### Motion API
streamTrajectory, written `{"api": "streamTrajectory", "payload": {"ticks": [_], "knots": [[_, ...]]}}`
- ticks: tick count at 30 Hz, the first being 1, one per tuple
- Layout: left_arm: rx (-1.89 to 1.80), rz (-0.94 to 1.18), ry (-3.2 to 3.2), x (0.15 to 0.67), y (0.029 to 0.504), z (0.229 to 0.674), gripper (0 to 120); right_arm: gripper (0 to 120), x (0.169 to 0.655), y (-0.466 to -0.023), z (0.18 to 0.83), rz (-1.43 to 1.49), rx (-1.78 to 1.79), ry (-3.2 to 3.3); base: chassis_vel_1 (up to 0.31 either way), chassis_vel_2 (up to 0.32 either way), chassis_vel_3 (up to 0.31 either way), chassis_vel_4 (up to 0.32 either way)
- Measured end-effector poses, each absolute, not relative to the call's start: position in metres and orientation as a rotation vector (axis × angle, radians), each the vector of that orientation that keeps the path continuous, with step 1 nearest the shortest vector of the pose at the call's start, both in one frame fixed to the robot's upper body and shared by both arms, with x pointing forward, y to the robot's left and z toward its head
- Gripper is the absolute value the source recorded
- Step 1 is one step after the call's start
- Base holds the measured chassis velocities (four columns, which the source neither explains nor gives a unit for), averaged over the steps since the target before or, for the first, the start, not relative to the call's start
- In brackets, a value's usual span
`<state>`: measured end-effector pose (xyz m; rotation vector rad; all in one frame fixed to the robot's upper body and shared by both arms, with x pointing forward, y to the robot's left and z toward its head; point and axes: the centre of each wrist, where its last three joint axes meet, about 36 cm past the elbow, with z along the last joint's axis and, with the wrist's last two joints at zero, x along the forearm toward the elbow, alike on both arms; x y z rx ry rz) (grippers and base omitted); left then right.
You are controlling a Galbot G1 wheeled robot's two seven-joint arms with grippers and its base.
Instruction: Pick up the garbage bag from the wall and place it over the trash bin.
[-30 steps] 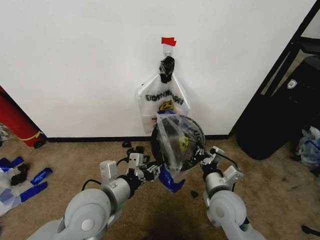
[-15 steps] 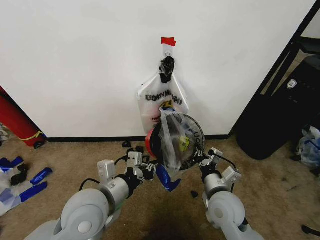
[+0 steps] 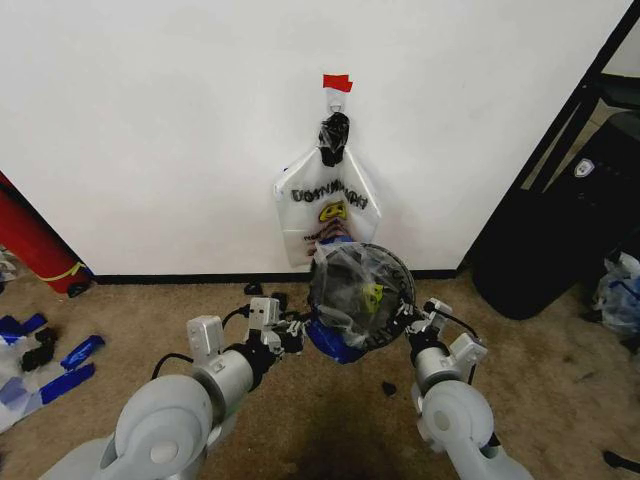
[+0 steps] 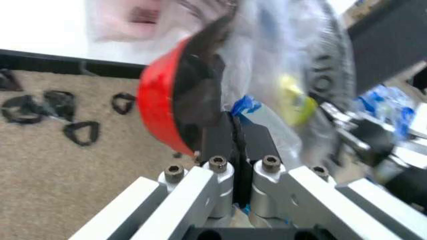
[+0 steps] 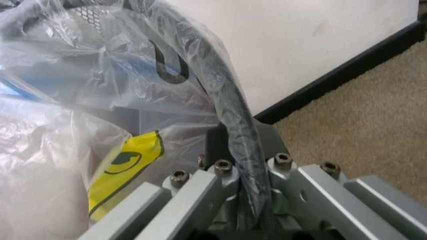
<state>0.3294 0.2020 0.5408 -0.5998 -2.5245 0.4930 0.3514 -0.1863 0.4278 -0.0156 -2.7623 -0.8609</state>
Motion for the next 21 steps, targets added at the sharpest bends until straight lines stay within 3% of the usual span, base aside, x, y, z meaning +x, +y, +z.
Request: {"api": "streamTrajectory", "payload": {"ticks": [21], "knots": [[-0.449,0.454,-2.493,0.350,0.213,0.487,0,0,0.346,-0.208,0.465,-1.190,0.064,-2.586,0.000,0.000,0.000,0.000]]}}
